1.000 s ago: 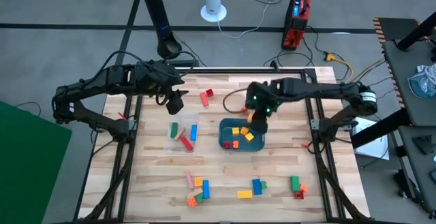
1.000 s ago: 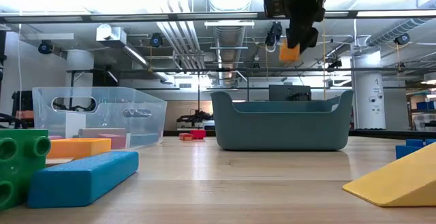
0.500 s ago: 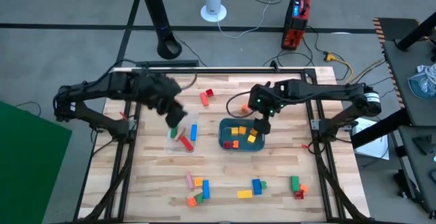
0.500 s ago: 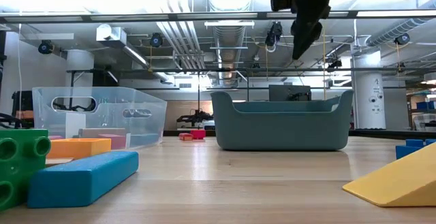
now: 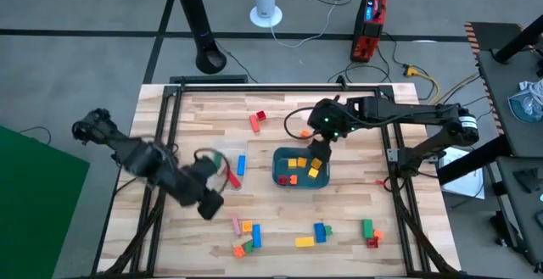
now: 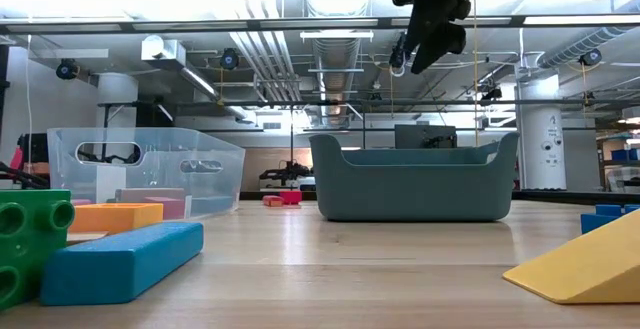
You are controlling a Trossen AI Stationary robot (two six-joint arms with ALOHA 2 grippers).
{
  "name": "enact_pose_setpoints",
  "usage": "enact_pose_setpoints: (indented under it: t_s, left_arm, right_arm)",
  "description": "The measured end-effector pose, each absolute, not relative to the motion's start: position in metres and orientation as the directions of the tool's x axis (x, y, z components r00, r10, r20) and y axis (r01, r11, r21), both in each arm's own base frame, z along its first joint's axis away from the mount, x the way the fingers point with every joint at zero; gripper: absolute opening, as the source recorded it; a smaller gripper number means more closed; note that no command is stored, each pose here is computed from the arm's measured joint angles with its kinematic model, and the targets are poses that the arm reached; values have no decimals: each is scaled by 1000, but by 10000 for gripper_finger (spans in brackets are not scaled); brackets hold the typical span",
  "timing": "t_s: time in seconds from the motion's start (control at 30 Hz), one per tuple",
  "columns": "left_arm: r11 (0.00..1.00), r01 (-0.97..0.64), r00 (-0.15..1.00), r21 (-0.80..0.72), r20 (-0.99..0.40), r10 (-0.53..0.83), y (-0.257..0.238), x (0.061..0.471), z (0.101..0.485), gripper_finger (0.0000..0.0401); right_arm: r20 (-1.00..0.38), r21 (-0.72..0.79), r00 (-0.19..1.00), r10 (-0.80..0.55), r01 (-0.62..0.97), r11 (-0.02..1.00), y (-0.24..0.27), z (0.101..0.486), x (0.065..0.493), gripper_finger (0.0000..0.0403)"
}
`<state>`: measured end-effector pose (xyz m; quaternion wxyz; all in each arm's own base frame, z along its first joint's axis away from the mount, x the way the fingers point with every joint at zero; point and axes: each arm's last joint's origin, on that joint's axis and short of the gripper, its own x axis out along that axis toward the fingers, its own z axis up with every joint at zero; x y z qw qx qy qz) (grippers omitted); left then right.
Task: Sort blocks by size
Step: Put the pink rectangular block into the transparent bin
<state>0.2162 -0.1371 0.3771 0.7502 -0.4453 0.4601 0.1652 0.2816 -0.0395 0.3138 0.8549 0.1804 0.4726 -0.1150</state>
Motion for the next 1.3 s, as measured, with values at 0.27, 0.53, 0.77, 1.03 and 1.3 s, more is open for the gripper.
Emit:
enact_pose_setpoints:
  t_s: [0.27,0.53,0.77,1.03,1.3]
  left_arm:
    - [383,-833,417,-399,-908,-40,-168,250,331,173]
    - [190,-942,293,-276,-954,70,-186,277,270,173]
    - [124,-938,327,-323,-945,16,-197,276,217,173]
    - [34,-965,260,-258,-964,55,-187,264,187,173]
    - [33,-974,228,-226,-970,81,-185,266,168,173]
  right_arm:
    - [-848,282,529,-24,489,825,-39,314,282,281]
    - [-848,349,530,-2,561,750,-28,314,283,292]
    - [-848,358,529,26,537,764,-12,314,284,283]
    - [-848,364,528,36,533,764,-5,314,284,278]
    - [-849,348,528,11,544,763,-6,314,284,289]
